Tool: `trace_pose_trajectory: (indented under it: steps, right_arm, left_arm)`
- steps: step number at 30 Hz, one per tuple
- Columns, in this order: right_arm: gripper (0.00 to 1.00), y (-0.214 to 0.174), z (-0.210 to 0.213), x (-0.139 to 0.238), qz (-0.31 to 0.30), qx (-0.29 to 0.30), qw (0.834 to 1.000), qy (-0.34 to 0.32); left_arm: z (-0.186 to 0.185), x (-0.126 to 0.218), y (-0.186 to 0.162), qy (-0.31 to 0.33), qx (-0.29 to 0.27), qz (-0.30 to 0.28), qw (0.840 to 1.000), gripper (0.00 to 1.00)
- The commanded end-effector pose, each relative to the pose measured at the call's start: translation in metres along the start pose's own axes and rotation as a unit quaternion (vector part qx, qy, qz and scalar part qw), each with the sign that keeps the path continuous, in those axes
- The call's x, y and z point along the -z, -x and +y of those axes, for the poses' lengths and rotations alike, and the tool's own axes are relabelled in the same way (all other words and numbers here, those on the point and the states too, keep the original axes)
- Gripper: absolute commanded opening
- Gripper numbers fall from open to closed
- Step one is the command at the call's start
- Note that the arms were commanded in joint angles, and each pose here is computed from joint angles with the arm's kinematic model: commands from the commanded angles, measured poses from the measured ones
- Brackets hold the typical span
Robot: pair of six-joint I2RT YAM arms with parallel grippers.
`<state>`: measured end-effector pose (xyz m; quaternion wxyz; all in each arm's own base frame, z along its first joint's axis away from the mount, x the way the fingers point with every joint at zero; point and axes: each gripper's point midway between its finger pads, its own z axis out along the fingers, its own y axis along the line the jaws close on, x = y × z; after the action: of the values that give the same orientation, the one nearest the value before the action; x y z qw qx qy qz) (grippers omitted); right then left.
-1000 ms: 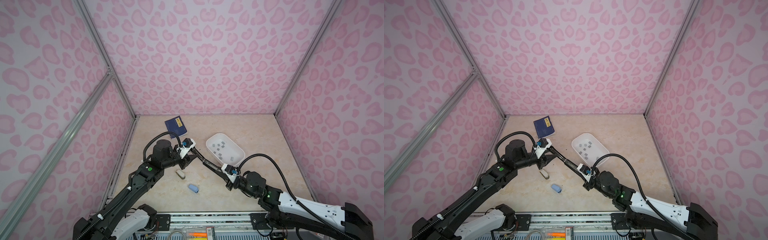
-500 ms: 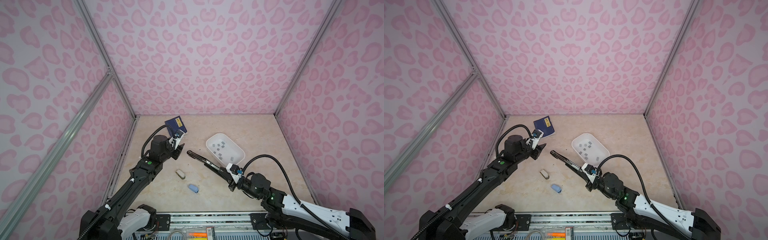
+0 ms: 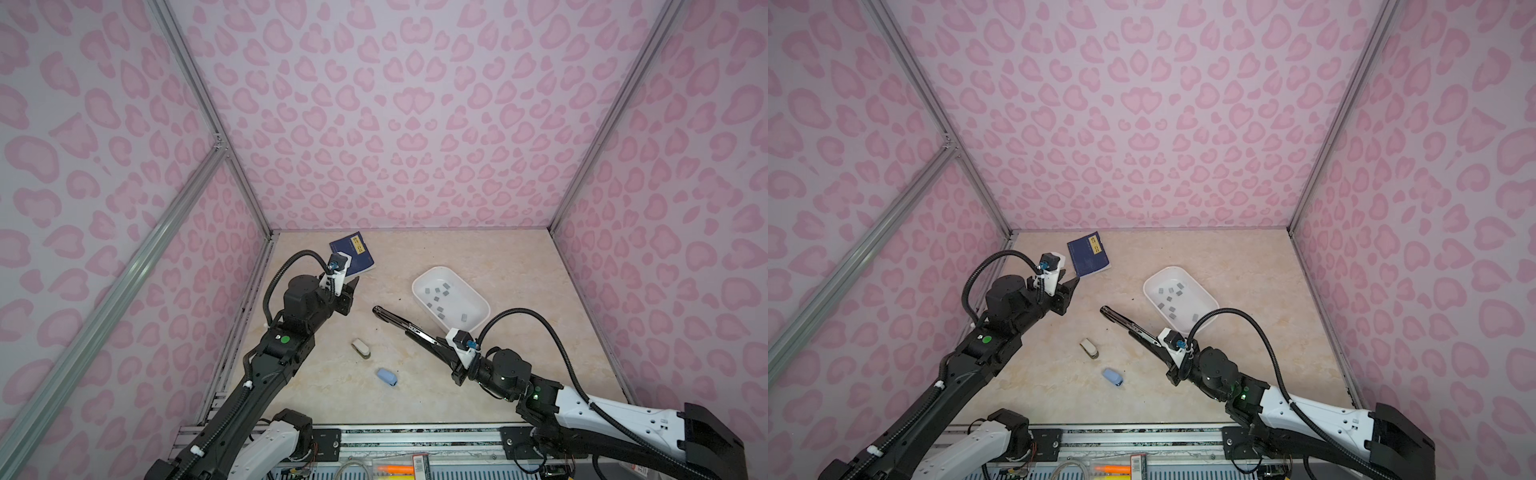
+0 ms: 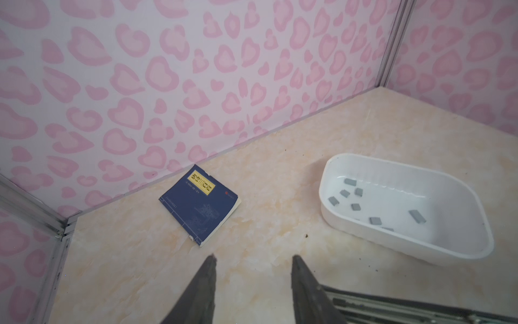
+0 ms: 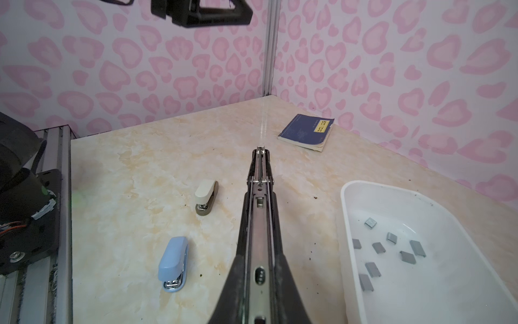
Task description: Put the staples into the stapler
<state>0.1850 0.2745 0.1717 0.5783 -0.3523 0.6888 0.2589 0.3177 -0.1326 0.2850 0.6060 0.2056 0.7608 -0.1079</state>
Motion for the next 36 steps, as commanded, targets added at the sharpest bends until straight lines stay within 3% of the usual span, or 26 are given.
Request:
trace_pose_trajectory:
  steps: [1,2,3,5,8,11,14,18,24,29,34,36]
  right_arm:
    - [0.0,0.033,-0.013,-0.01,-0.074,-0.032,0.995,-0.055]
    - [0.0,0.032,-0.014,-0.015,-0.075,-0.039,0.994,-0.063]
    - [0.0,0.031,-0.016,-0.019,-0.078,-0.044,0.994,-0.069]
    - [0.0,0.027,-0.017,-0.026,-0.083,-0.051,0.992,-0.077]
    - [0.0,0.019,-0.027,-0.038,-0.082,-0.071,0.989,-0.105]
    - [0.0,0.006,-0.029,-0.057,-0.059,-0.078,0.989,-0.108]
    - [0.0,-0.008,-0.03,-0.069,-0.051,-0.085,0.988,-0.115]
    - [0.0,-0.026,-0.041,-0.067,-0.059,-0.092,0.983,-0.148]
    - [0.0,-0.068,-0.042,-0.067,-0.019,-0.121,0.979,-0.162]
    - [0.0,-0.085,-0.04,-0.062,-0.016,-0.115,0.979,-0.168]
    - [0.09,-0.096,-0.044,-0.057,-0.002,-0.109,0.978,-0.18]
    - [0.18,-0.095,-0.047,-0.052,-0.004,-0.108,0.976,-0.187]
  left_arm:
    - [-0.006,0.016,0.012,-0.015,0.068,-0.054,0.996,0.5]
    - [-0.003,0.022,0.012,-0.007,0.088,-0.062,0.994,0.67]
    - [0.002,0.029,0.009,0.009,0.114,-0.064,0.991,0.98]
    - [0.012,0.04,0.002,0.039,0.164,-0.063,0.984,0.98]
    - [0.027,0.052,-0.021,0.091,0.27,-0.05,0.957,0.98]
    - [0.014,0.053,-0.047,0.069,0.309,-0.006,0.949,0.97]
    - [0.003,0.053,-0.066,0.049,0.309,0.023,0.95,0.98]
    - [0.012,0.061,-0.094,0.097,0.305,0.075,0.944,0.98]
    - [0.017,0.074,-0.151,0.144,0.293,0.132,0.936,0.98]
    - [0.021,0.073,-0.185,0.166,0.296,0.135,0.931,0.98]
    - [0.022,0.074,-0.183,0.166,0.298,0.116,0.933,0.98]
    - [0.022,0.076,-0.182,0.165,0.3,0.108,0.933,0.98]
